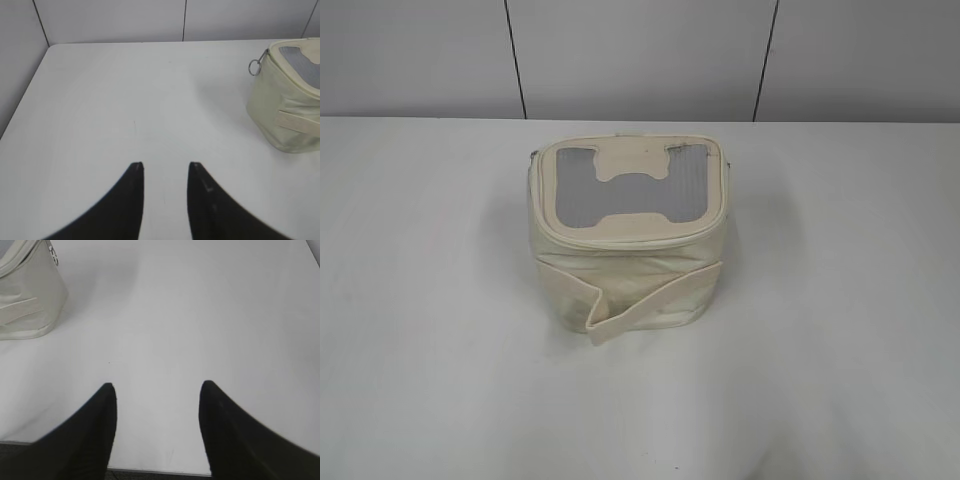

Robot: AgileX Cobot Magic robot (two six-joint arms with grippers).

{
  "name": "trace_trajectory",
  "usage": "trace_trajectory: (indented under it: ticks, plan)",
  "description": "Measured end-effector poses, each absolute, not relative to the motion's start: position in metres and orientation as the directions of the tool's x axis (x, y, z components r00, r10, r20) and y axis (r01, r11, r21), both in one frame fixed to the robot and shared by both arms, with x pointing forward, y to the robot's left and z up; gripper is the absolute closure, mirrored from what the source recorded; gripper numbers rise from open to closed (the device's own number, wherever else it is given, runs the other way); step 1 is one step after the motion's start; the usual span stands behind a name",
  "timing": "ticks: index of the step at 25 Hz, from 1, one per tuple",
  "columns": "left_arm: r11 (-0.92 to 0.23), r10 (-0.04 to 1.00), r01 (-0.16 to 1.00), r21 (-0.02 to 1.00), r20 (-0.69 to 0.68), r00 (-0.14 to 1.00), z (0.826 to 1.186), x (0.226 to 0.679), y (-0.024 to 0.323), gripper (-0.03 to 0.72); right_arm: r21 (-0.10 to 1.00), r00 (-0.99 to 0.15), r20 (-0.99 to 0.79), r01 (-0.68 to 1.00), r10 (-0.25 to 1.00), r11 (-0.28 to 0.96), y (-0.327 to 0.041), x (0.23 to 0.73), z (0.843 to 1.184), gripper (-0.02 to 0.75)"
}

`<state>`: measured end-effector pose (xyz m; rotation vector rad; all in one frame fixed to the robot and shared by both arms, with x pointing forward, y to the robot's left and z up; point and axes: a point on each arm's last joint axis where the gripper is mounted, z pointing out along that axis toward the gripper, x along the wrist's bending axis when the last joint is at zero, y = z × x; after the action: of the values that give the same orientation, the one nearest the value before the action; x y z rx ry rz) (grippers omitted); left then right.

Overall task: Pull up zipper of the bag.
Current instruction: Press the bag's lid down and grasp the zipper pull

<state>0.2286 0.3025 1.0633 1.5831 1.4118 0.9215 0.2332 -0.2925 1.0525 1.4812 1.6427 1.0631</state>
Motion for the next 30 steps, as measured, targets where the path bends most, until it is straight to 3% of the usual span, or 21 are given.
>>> trace_trajectory:
  ticks: [25,30]
  plan:
    - [-0.051,0.994,0.406,0.912,0.007,0.109,1.063,0.229,0.303,0.447,0.897,-0.128,0.041,0.441,0.991,0.020,-0.292,0.233,1.053,0.316]
    - [-0.051,0.994,0.406,0.912,0.007,0.109,1.063,0.229,0.303,0.447,0.883,-0.212,0.114,0.469,0.970,-0.001,-0.282,0.241,1.058,0.316]
